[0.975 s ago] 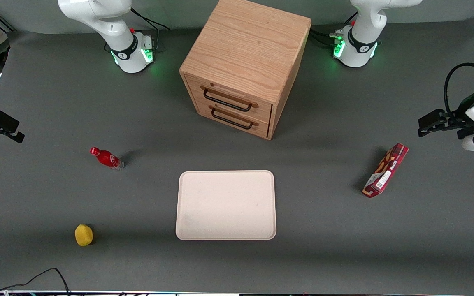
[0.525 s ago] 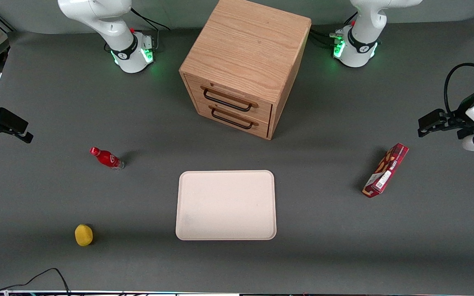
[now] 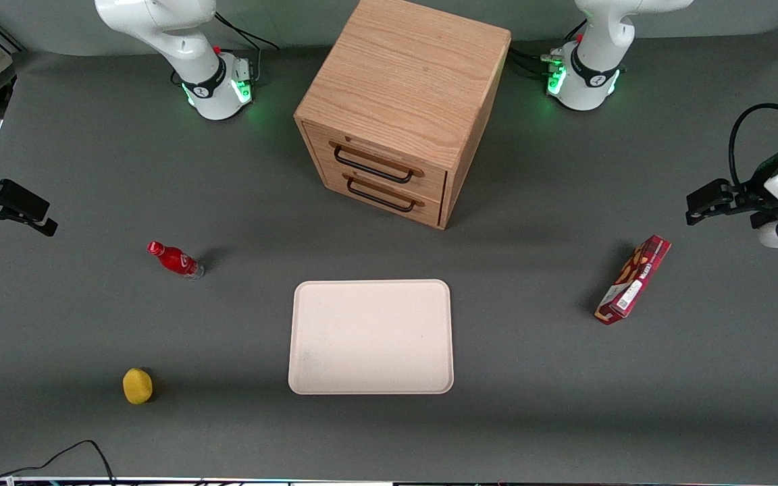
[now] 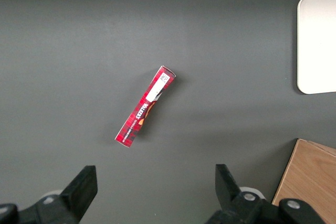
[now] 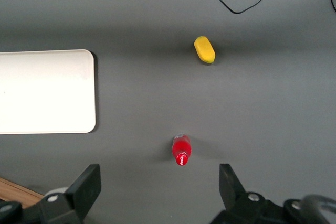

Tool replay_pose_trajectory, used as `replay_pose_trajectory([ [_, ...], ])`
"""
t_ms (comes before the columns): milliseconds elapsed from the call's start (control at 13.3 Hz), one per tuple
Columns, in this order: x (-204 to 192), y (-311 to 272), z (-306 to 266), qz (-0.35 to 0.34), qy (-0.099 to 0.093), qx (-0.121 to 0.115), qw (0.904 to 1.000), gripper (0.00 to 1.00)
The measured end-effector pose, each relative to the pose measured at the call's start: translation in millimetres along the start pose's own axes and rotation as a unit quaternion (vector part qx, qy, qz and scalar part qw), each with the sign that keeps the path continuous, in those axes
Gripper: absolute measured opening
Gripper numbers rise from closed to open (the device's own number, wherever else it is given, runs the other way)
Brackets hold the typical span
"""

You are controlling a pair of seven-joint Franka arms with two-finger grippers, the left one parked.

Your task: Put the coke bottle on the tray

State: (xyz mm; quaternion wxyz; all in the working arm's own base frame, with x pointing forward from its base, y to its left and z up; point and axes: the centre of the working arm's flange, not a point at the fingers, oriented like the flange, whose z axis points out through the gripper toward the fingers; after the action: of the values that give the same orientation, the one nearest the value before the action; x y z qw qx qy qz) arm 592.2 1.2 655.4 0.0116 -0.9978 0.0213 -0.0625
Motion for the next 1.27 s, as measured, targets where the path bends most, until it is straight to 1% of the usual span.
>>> replay_pose_trajectory([
  [150,0.5,0.2,3.9,0.000,-0.006,0.000,1.0000,1.00],
  [825,0.4,-0.1,4.8,0.000,-0.008,-0.001,1.0000,1.00],
  [1275,-2.4,-0.8,10.2,0.000,-0.023,-0.001,0.9997,1.00],
])
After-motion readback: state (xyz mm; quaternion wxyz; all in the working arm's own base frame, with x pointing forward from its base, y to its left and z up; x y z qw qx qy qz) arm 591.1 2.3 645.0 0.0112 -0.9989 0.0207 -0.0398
